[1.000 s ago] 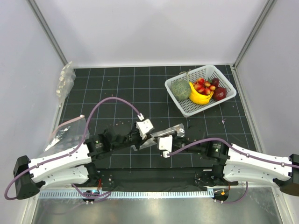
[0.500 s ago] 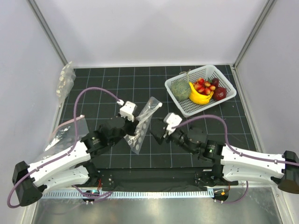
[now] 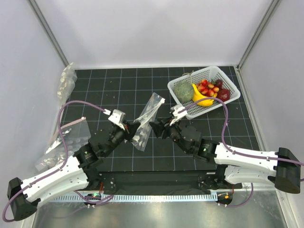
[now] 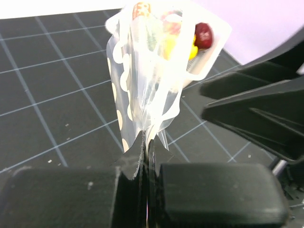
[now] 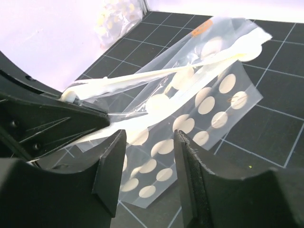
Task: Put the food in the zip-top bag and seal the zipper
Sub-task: Open the zipper of the food storage bag.
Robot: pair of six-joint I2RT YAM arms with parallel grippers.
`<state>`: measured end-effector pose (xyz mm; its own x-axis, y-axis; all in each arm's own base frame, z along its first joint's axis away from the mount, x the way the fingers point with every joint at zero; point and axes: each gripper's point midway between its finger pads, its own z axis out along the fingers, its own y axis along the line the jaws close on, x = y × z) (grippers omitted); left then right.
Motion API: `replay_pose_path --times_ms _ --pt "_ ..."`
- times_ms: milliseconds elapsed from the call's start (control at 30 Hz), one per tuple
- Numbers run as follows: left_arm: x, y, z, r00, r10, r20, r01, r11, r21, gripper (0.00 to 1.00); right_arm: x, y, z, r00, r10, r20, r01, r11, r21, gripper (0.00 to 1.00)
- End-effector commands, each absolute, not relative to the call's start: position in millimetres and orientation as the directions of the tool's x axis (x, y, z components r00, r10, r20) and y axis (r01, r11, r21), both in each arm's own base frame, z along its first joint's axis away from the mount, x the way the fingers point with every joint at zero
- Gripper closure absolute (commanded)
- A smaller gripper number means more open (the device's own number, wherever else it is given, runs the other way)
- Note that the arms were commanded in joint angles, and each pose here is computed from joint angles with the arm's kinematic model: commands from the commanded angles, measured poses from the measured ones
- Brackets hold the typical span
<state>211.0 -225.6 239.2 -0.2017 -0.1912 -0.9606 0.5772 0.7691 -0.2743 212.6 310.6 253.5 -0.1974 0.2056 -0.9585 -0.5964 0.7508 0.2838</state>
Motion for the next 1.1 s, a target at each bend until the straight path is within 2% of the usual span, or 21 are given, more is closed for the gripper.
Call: replay_pose_path --times_ms 0,467,600,633,733,833,967,1067 --pt "206 -239 273 -0.149 -0.303 -0.941 0.646 0.691 -0.324 1.0 214 310 284 -0.201 0.391 -0.898 -0.588 0.685 0.43 0.48" --pt "190 -264 276 -0.165 -0.292 -0.942 0.758 0.573 -0.31 1.0 215 313 282 -0.229 0.419 -0.879 -0.599 0.651 0.466 0.49" --pt "192 -267 270 -0.181 -0.265 -0.947 0.752 0.584 -0.307 0.99 214 310 284 -0.217 0.422 -0.88 -0.601 0.652 0.461 0.68" --pt "194 -268 266 -0.185 -0.245 -0.952 0.75 0.591 -0.298 0.99 215 309 284 -0.213 0.422 -0.881 -0.598 0.657 0.459 0.78" --pt "194 -270 265 -0.195 -0.217 -0.957 0.749 0.597 -0.288 1.0 216 307 284 -0.207 0.414 -0.887 -0.594 0.666 0.45 0.89" --pt "194 -271 264 -0.197 -0.212 -0.957 0.753 0.593 -0.286 1.0 217 307 284 -0.205 0.407 -0.89 -0.591 0.673 0.444 0.98" --pt "197 -267 262 -0.195 -0.206 -0.959 0.736 0.615 -0.282 0.99 219 305 281 -0.203 0.392 -0.897 -0.575 0.693 0.434 0.99" --pt "200 -262 264 -0.173 -0.195 -0.965 0.725 0.638 -0.259 0.76 220 306 280 -0.206 0.362 -0.909 -0.573 0.708 0.411 0.99"
